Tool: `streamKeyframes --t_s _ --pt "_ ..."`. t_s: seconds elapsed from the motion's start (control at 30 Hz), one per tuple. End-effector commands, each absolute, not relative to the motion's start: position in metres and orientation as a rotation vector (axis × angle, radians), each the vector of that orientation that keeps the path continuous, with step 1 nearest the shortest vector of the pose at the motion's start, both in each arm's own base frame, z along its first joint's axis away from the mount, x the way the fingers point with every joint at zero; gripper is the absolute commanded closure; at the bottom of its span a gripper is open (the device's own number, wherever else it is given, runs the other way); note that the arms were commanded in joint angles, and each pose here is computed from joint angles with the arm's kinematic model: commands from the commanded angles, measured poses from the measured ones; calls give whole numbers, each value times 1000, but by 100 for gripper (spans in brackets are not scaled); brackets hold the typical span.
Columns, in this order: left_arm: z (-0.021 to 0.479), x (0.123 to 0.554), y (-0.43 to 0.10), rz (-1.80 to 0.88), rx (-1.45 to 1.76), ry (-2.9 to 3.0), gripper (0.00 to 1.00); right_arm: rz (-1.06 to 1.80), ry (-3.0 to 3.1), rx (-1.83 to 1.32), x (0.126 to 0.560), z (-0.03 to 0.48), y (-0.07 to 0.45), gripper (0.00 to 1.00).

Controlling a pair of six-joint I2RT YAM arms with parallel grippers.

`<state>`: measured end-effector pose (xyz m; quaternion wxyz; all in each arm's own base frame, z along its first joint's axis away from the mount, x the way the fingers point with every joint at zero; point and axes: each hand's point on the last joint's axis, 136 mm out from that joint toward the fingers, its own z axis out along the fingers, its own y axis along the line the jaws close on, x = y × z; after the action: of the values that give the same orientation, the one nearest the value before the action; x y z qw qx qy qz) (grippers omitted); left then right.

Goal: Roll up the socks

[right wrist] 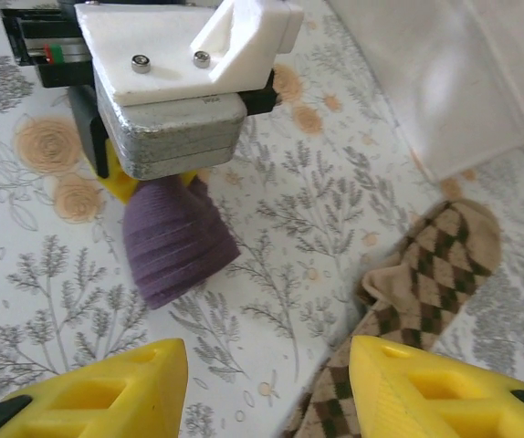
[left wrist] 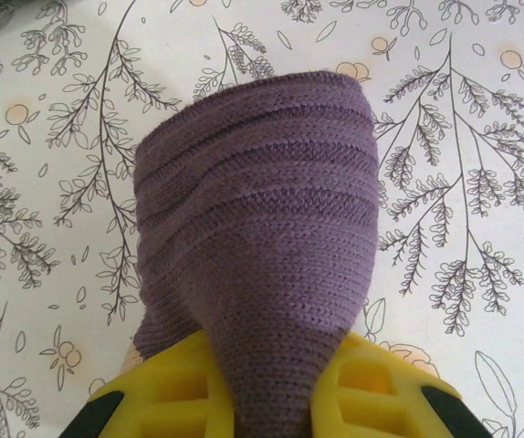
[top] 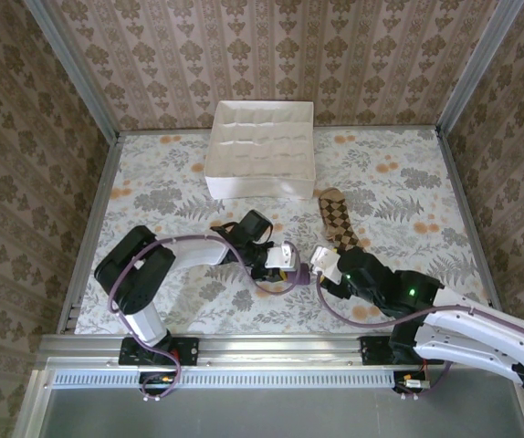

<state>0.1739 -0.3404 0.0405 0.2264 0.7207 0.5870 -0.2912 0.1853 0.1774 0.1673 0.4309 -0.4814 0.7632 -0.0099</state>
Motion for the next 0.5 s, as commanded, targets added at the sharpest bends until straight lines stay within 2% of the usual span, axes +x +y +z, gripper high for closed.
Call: streamKeyframes --t_s 0.0,0.47 --pt "13 146 -314 -906 2059 1841 100 -106 1858 -1082 195 183 162 49" --pt "18 137 -318 -1173 1989 2049 100 -64 1821 -1119 188 147 195 51"
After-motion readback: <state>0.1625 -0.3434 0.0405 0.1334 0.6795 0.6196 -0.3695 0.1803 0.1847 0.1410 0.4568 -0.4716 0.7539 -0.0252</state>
